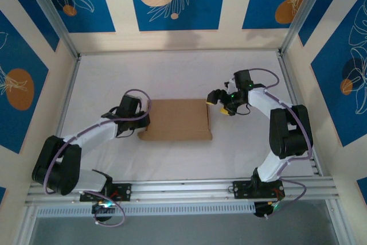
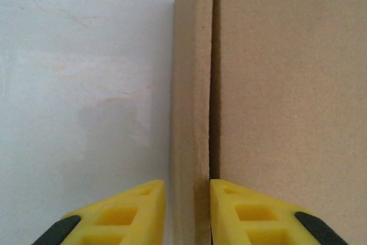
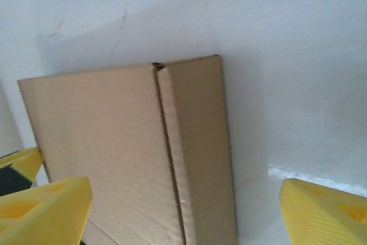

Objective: Fold the paper box

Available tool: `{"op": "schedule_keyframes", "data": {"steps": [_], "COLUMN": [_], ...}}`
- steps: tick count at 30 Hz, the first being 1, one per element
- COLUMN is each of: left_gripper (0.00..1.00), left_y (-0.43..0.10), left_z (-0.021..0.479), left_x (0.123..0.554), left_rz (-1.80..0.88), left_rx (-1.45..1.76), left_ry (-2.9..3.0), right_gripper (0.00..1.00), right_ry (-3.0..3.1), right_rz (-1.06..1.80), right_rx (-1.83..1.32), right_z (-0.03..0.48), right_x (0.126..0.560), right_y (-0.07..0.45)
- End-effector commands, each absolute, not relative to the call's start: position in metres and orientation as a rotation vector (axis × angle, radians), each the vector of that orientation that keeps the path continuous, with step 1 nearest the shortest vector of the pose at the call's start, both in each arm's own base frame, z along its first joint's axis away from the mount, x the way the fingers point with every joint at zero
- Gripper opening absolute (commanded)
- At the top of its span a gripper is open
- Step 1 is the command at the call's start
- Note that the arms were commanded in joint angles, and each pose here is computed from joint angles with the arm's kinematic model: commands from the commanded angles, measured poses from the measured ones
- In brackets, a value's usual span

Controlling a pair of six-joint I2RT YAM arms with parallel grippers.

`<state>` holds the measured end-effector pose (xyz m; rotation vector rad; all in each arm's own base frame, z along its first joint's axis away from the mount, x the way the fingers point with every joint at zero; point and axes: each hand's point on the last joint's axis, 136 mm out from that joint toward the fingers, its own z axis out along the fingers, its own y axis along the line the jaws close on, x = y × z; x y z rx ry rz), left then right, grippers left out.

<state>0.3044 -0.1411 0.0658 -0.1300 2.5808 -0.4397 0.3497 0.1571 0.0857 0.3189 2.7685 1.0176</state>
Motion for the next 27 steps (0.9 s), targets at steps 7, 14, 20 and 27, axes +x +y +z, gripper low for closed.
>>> {"op": "schedule_keyframes", "data": {"steps": [7,14,20,27], "left_gripper": [0.13,0.02,0.0,0.0], "left_y": [-0.134,-0.126,-0.123,-0.125], "left_z": [0.072,0.058,0.049,0.045], "left_x": [0.304,0.302,0.301,0.301], "left_rz": [-0.481,-0.503,-0.562,-0.609], "left_rx": [-0.117,-0.161,-0.205,-0.212], "left_ry": [2.574,2.605,2.627,2.629], "right_gripper": [0.92,0.93,0.94,1.0], "right_ry": [2.795,2.819,2.826,2.743], "right_rz": [1.295,1.367,1.537,1.8], "right_rx": [0.366,0.389,0.322,0.184], "right_z": [0.068,0.054,0.053,0.071], "right_x": [0.32,0.311,0.303,0.296], "right_y": [0.178,0.184,0.207,0.241]}}
